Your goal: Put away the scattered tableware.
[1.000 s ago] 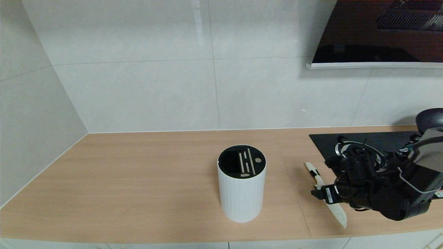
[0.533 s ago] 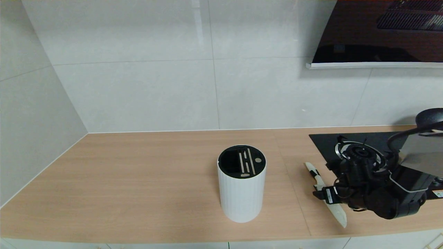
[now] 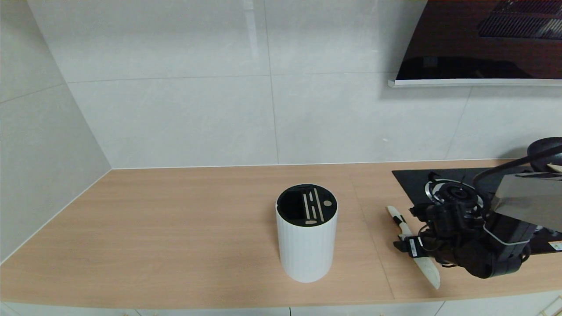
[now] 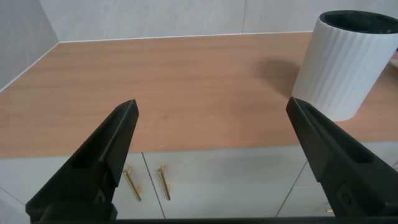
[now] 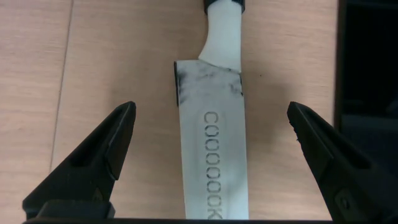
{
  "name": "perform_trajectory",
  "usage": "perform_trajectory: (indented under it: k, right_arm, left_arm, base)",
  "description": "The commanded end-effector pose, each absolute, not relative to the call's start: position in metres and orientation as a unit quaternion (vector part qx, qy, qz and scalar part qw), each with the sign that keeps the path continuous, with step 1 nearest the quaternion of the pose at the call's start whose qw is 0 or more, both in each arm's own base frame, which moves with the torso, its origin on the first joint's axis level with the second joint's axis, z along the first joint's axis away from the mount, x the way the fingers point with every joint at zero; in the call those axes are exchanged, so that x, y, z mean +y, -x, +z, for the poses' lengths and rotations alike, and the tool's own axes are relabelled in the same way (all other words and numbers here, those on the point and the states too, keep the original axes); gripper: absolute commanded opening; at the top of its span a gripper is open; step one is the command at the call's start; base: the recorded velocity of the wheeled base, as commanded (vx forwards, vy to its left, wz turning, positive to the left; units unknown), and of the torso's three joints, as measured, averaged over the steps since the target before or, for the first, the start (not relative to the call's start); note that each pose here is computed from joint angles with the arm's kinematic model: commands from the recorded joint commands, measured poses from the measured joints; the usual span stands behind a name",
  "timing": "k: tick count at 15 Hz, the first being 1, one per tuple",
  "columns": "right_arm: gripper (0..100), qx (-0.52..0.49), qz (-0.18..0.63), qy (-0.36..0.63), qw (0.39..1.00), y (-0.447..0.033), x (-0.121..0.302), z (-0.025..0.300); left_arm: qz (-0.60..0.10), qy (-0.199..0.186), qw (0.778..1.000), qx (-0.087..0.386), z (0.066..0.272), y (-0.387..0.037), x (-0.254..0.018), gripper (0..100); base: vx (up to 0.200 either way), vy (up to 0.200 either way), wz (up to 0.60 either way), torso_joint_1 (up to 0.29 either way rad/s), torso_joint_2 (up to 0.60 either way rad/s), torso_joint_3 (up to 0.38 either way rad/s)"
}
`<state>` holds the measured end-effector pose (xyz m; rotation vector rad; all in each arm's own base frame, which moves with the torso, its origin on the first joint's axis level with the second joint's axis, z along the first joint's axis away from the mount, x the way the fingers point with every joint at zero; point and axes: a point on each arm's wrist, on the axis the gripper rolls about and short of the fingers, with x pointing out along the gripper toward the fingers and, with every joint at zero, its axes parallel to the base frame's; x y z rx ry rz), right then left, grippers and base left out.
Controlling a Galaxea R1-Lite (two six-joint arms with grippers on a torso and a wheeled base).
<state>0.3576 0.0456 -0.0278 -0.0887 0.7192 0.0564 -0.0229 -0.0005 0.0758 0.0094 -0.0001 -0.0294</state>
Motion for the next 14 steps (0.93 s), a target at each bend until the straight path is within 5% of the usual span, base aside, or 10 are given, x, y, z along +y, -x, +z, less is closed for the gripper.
perform_trajectory:
  k: [1,10,11,14]
  right_arm:
    - [100,0.354,0.020,0.046,0.934,-0.3612,0.0458,-0.0335]
    - [100,0.345,0.009,0.028,0.938,-0.3683,0.0454,-0.0375]
    - [0,0.347,0.009,0.029,0.937,-0.3681,0.0454,-0.0392]
    - [0,0.352,0.009,0.029,0.936,-0.3668,0.0452,-0.0422]
  left_arm:
    - [-0.015,-0.005,1.000,0.000,0.0757,0.0229,-0.0005,100]
    - [-0.015,-0.005,1.000,0.000,0.0757,0.0229,-0.0005,100]
    - [-0.015,-0.005,1.000,0.000,0.0757,0.0229,-0.0005,100]
    - [-0.015,-0.005,1.000,0.000,0.0757,0.0229,-0.0005,100]
  base:
    - [0.000,0.000,0.00,0.000,0.00,0.000]
    - [0.000,0.000,0.00,0.000,0.00,0.000]
    - [0.000,0.000,0.00,0.000,0.00,0.000]
    - [0.000,0.000,0.00,0.000,0.00,0.000]
